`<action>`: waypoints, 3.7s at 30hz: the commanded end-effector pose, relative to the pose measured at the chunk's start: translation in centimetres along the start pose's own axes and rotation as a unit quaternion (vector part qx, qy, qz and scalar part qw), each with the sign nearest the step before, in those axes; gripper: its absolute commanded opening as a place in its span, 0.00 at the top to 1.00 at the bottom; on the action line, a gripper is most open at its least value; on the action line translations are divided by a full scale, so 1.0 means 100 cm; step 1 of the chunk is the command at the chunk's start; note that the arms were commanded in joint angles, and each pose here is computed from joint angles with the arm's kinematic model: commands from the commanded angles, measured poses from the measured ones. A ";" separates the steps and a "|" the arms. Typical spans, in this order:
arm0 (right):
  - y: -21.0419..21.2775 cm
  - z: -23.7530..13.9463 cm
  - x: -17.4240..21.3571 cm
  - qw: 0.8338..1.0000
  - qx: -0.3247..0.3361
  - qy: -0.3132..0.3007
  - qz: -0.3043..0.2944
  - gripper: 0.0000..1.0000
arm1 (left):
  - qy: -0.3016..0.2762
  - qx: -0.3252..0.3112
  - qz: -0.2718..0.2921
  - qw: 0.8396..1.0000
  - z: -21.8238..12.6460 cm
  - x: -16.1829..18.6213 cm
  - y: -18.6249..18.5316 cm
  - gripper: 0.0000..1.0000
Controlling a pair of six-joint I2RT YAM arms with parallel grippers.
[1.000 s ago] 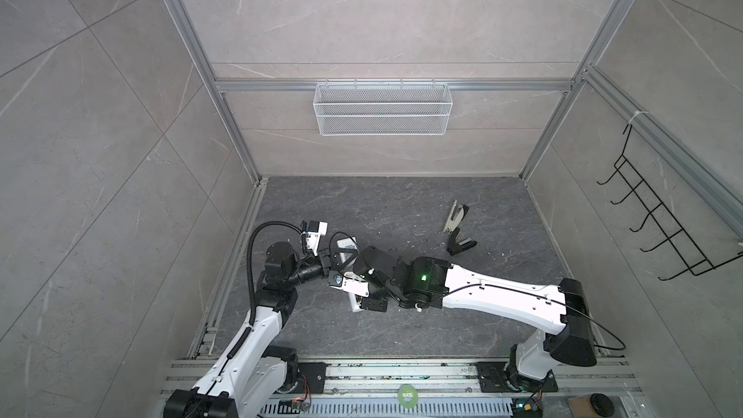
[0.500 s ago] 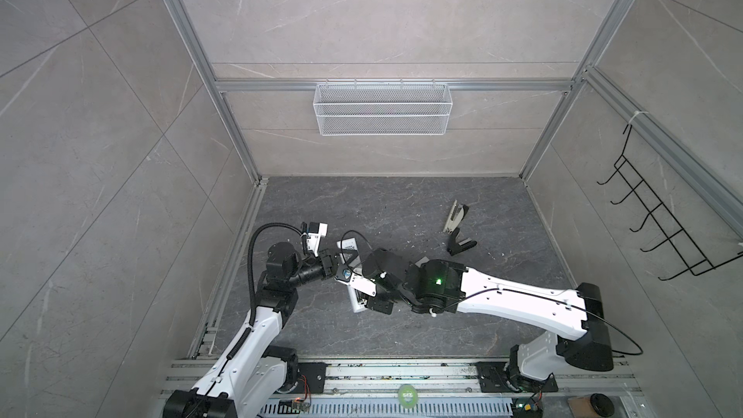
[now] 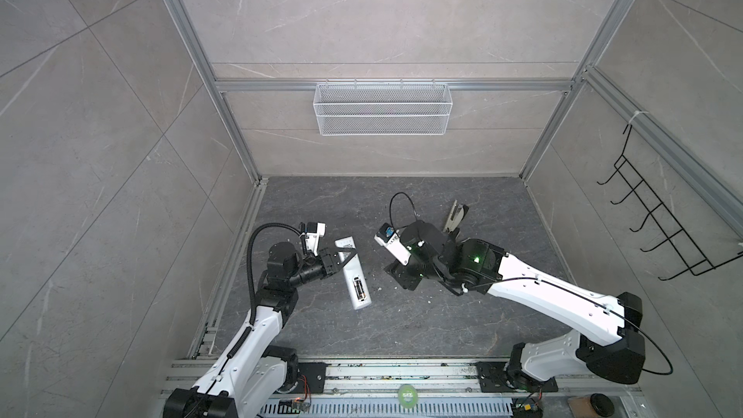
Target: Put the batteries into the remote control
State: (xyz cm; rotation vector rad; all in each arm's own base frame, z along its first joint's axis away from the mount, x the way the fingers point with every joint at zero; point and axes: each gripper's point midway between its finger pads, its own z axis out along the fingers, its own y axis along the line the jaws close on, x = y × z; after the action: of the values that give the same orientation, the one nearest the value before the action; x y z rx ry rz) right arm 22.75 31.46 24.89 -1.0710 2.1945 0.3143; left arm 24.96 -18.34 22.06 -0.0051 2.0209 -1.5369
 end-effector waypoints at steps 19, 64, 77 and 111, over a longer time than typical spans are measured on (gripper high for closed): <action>-0.094 0.100 0.096 0.968 -0.048 0.188 0.161 0.05 | -0.011 0.012 0.026 1.000 0.006 -0.012 -0.003 1.00; -0.110 0.170 0.157 0.929 -0.088 0.270 0.237 0.04 | -0.014 0.008 0.019 1.000 0.007 -0.010 0.004 1.00; -0.073 0.163 0.181 0.920 -0.096 0.297 0.239 0.06 | -0.017 0.015 0.025 0.999 0.004 -0.009 -0.002 1.00; -0.093 0.173 0.155 0.933 0.010 0.306 0.188 0.27 | -0.019 0.018 0.027 0.999 0.004 -0.009 -0.003 1.00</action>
State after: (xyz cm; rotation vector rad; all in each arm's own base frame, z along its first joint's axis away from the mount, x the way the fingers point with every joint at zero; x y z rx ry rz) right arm 30.85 24.75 2.59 -0.8032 2.9458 0.1724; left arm 25.80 -18.26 20.97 -0.0306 2.0222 -1.5221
